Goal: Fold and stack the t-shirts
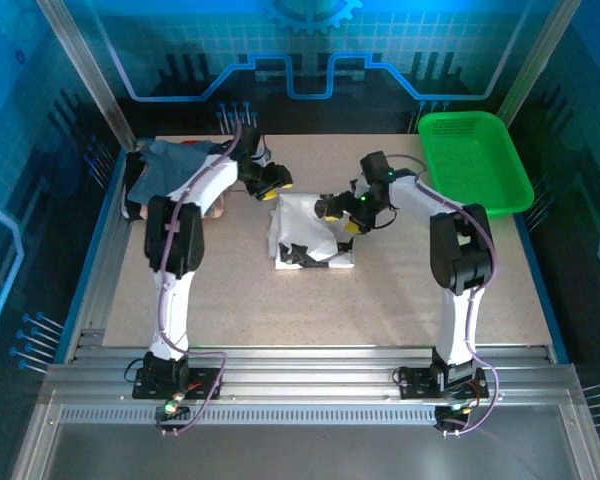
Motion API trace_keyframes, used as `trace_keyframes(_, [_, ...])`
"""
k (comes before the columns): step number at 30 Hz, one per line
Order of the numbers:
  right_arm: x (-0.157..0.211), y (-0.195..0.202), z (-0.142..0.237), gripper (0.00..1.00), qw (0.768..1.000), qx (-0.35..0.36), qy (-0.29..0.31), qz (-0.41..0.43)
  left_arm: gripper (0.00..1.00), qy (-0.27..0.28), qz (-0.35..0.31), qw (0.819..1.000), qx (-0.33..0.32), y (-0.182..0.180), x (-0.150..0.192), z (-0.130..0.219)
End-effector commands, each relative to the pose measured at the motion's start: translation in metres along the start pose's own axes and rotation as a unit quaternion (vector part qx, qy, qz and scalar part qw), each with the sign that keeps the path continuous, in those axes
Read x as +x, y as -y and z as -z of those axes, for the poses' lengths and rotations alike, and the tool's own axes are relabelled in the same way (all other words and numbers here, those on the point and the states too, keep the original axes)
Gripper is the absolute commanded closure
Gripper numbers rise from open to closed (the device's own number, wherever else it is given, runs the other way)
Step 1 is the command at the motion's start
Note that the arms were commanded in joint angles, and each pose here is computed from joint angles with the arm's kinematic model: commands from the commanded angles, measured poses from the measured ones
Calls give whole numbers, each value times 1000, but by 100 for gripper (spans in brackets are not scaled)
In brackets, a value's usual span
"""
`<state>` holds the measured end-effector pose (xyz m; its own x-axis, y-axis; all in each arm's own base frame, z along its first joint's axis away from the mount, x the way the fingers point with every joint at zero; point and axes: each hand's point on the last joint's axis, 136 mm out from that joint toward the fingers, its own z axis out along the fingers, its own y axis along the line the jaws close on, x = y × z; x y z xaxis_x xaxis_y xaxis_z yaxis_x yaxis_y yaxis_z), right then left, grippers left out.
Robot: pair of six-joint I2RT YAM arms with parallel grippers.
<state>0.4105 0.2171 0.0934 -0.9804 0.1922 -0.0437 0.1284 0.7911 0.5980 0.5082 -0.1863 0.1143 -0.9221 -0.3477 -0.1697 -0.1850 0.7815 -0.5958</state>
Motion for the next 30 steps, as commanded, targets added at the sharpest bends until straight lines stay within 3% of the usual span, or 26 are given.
trace_keyframes(1, [11, -48, 80, 24, 995, -5, 60, 85, 28, 63, -54, 994, 76, 45, 7, 100])
trace_keyframes(4, [31, -65, 128, 16, 984, 4, 107, 139, 14, 59, -87, 993, 54, 26, 42, 124])
trace_keyframes(10, [89, -68, 172, 0, 975, -9, 149, 167, 9, 29, -85, 995, -37, -33, 84, 102])
trace_keyframes(19, [145, -59, 177, 0, 974, -44, 157, 155, 7, 16, -59, 995, -77, -47, 74, 42])
trace_keyframes(26, [158, -54, 172, 0, 977, -56, 140, 153, 7, 1, -61, 993, -97, -34, 62, -1])
trace_keyframes(30, [161, -56, 170, 0, 977, -63, 130, 160, 8, -5, -70, 988, -141, -36, 55, -24])
